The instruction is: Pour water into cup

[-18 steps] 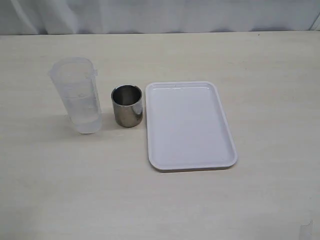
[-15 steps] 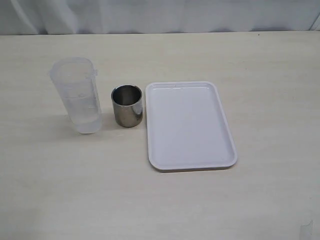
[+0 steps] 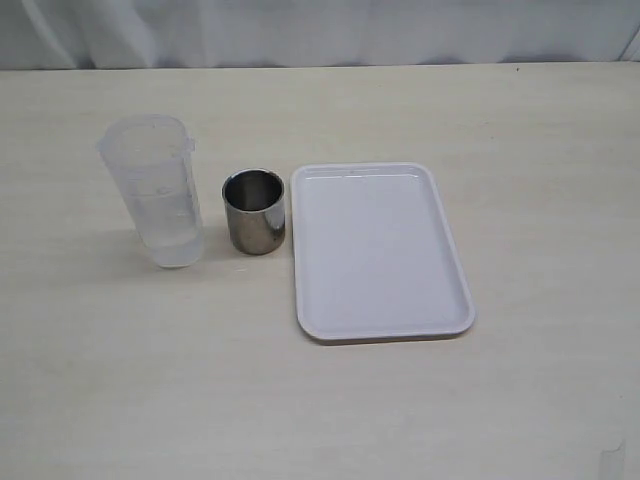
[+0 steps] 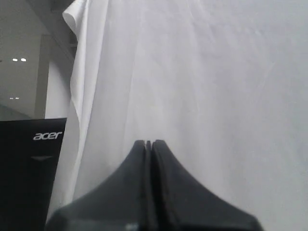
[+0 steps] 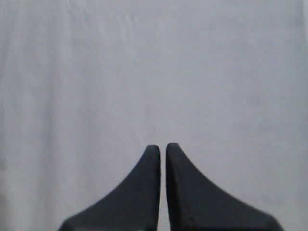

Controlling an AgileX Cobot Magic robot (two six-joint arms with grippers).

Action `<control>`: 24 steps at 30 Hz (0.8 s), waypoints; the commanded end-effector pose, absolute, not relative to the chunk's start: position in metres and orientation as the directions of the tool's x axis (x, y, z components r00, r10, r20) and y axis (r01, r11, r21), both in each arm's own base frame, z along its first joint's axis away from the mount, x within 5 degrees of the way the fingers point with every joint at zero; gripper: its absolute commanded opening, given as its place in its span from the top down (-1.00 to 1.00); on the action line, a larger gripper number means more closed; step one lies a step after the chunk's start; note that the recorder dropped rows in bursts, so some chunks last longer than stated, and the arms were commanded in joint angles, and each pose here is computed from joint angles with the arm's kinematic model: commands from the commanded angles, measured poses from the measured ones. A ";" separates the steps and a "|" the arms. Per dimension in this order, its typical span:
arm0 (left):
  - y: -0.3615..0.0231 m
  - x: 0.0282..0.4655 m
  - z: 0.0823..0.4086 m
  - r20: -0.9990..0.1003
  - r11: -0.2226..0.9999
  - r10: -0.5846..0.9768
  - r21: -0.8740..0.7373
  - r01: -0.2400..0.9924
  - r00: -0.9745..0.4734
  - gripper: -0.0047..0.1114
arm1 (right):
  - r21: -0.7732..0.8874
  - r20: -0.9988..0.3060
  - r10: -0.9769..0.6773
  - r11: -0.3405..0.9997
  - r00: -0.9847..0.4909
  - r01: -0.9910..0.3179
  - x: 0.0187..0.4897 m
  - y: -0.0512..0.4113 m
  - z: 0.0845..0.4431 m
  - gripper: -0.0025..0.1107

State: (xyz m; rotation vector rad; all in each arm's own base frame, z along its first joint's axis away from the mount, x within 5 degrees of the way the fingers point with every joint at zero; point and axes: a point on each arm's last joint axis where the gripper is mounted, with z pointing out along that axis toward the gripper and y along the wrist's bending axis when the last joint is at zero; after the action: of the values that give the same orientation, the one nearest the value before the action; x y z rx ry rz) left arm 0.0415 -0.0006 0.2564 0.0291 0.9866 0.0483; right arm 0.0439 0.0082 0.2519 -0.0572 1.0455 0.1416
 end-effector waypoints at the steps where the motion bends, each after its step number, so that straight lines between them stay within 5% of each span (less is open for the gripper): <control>1: -0.001 0.036 0.262 -0.776 0.996 -0.085 -0.060 0.061 0.625 0.92 | 0.097 -0.790 0.216 0.968 0.574 -0.231 0.037 0.009 0.260 0.88; 4: -0.001 0.036 0.263 -0.767 0.995 -0.103 -0.073 0.074 0.634 0.92 | 0.084 -0.760 0.220 0.967 0.611 -0.242 0.034 0.010 0.264 0.77; 7: -0.001 0.035 0.264 -0.763 0.993 -0.119 -0.083 0.086 0.636 0.84 | 0.088 -0.773 0.220 0.966 0.596 -0.243 0.038 0.010 0.264 0.34; 10: -0.002 0.037 0.265 -0.766 0.993 -0.120 -0.078 0.094 0.631 0.50 | 0.104 -0.791 0.230 0.964 0.567 -0.246 0.044 0.011 0.263 -0.27; 11: -0.002 0.040 0.264 -0.783 0.992 -0.122 -0.081 0.094 0.610 0.08 | 0.128 -0.800 0.253 0.958 0.544 -0.258 0.048 0.011 0.262 -0.58; 12: -0.003 0.042 0.264 -0.791 0.993 -0.114 -0.072 0.093 0.602 -0.18 | 0.134 -0.805 0.259 0.956 0.535 -0.261 0.050 0.011 0.262 -0.64; 13: -0.005 0.046 0.262 -0.809 0.995 -0.086 -0.037 0.095 0.581 -0.65 | 0.119 -0.825 0.245 0.956 0.509 -0.268 0.055 0.013 0.260 -0.67; 15: -0.009 0.052 0.260 -0.837 0.988 -0.112 -0.038 0.148 0.536 -0.89 | 0.083 -0.855 0.212 0.957 0.473 -0.278 0.063 0.017 0.258 -0.67; 24: -0.030 0.094 0.229 -0.984 0.944 -0.017 0.042 0.326 0.176 -0.89 | 0.051 -0.955 0.158 0.921 0.251 -0.386 0.102 0.034 0.251 -0.67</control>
State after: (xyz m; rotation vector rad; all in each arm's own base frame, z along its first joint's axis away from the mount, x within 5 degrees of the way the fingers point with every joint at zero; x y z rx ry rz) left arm 0.0876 -0.0242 0.2348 0.1996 1.3177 -0.2170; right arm 0.0975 0.0316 0.2505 -0.1941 1.2607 0.3575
